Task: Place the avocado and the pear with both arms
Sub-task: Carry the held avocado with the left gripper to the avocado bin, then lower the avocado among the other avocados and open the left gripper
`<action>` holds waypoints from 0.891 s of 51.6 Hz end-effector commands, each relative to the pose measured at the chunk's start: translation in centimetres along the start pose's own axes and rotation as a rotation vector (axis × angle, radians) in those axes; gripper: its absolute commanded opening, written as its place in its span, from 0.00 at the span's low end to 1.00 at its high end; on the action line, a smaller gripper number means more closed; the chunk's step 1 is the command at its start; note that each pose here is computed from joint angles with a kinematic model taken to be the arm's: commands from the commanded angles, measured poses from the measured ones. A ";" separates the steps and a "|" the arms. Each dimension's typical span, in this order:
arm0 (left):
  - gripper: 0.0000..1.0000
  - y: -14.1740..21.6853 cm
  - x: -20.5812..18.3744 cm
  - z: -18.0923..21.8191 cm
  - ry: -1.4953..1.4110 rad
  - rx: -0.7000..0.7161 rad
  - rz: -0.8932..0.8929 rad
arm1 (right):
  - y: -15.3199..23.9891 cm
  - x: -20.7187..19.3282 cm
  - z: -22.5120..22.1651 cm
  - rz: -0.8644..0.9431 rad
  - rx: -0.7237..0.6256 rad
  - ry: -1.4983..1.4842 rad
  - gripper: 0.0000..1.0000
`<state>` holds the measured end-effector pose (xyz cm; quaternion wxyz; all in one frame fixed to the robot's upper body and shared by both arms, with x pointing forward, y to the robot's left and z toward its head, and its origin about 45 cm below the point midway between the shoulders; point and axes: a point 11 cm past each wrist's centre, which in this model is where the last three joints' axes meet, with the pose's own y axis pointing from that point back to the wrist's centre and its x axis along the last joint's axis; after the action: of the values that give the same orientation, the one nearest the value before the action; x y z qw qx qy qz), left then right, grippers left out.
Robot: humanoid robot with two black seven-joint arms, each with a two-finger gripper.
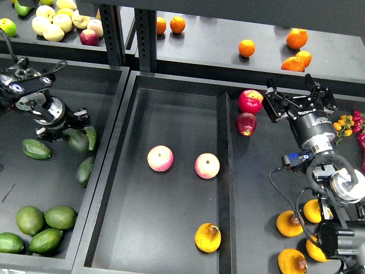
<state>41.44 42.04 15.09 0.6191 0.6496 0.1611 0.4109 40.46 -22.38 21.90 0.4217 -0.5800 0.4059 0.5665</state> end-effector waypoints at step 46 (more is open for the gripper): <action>0.32 -5.6 -5.8 -1.9 0.052 0.070 -0.034 | 0.2 0.4 0.0 0.008 0.003 -0.003 1.00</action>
<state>38.51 39.71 7.98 0.6039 0.6535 0.2008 0.4098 40.30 -22.49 21.62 0.4214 -0.5776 0.4078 0.5679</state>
